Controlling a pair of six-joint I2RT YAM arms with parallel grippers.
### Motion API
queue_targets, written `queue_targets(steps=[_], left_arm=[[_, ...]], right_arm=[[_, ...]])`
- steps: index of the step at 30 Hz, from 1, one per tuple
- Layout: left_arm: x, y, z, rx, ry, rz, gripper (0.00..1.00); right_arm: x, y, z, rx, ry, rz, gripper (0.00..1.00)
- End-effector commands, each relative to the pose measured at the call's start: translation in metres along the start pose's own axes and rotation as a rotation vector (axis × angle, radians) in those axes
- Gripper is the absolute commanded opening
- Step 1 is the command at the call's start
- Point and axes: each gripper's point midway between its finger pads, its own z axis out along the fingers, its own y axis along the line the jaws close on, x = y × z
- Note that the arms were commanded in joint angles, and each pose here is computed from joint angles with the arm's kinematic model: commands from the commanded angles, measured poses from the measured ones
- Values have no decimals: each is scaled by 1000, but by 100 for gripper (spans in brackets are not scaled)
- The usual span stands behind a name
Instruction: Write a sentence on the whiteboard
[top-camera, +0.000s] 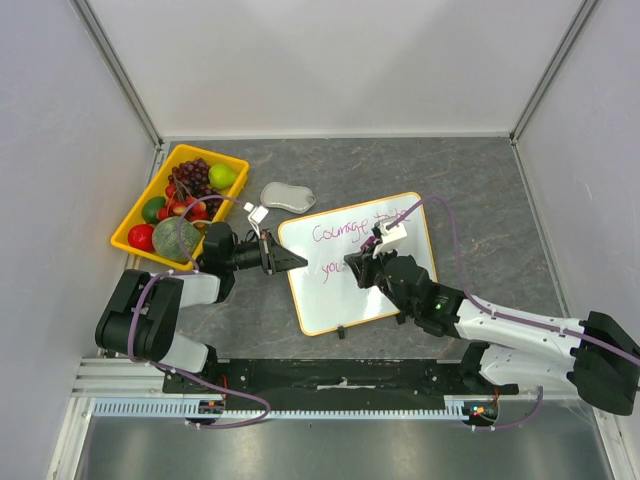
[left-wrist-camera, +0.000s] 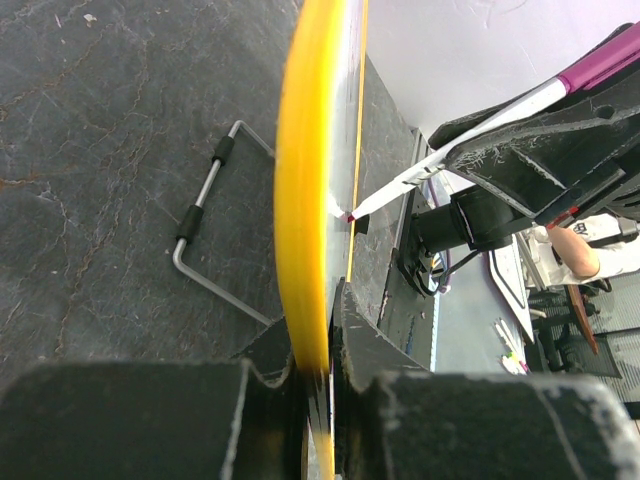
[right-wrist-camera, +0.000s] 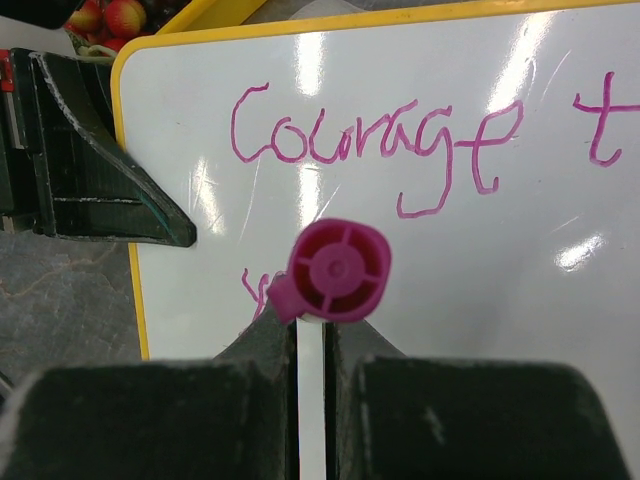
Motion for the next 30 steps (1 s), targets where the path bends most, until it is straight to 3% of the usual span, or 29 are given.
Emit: queue_targets(steps=[1,30], left_arm=[[4,22,4,-73,-4,114,2],[4,22,3,-74,-3,114,2]], right_arm=[[21,-26,-5,93,58,-56,0],[-30,-17,10,119,-46,-36,0]])
